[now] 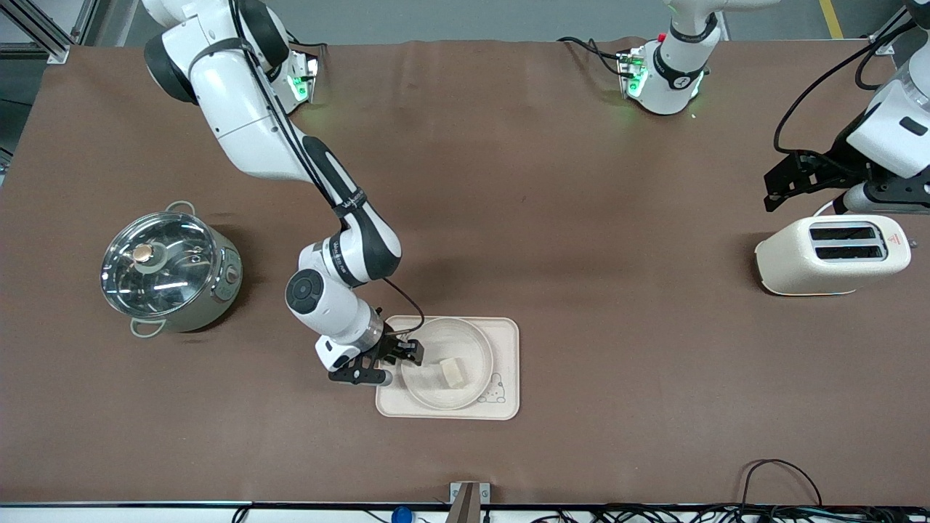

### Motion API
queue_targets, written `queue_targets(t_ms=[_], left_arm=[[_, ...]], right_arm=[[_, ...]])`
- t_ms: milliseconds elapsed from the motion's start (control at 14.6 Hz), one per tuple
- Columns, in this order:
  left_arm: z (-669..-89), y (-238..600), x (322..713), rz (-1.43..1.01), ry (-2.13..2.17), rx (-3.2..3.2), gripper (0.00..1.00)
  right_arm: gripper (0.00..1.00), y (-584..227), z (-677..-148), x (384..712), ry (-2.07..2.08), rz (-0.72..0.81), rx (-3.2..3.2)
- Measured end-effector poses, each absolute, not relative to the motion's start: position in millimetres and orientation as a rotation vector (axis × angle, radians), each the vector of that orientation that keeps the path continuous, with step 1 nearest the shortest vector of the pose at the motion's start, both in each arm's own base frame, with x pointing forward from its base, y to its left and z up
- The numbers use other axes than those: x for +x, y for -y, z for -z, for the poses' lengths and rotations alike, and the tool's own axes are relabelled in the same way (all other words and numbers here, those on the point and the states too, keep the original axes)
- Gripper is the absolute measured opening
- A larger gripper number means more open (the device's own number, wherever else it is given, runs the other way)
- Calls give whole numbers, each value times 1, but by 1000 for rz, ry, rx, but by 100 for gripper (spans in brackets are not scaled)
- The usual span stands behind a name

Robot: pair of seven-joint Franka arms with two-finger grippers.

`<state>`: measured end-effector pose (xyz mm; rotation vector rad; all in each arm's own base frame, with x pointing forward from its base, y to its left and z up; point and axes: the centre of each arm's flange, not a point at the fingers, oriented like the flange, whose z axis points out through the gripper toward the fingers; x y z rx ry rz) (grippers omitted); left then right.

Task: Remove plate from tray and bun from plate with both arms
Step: 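Grasp the white plate rim with the right gripper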

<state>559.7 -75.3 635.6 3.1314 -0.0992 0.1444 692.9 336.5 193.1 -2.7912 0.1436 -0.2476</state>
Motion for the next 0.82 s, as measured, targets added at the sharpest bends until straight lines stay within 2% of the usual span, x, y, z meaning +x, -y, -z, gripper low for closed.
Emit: queue_targets(t_ms=[205,342,478,820], left_arm=[[-636,75,560,-144,99,3131,100],[-636,75,560,-144,99,3131,100],[-636,75,560,-144,99,3131,100],[-636,75,560,-144,99,3131,100]], right_arm=[[24,-337,-189,692,-130,242,-2794],[21,-337,-185,692,-109,240,-2795],[6,-338,-184,693,-110,250,-2787],[5,-331,-190,699,-145,212,-2719]])
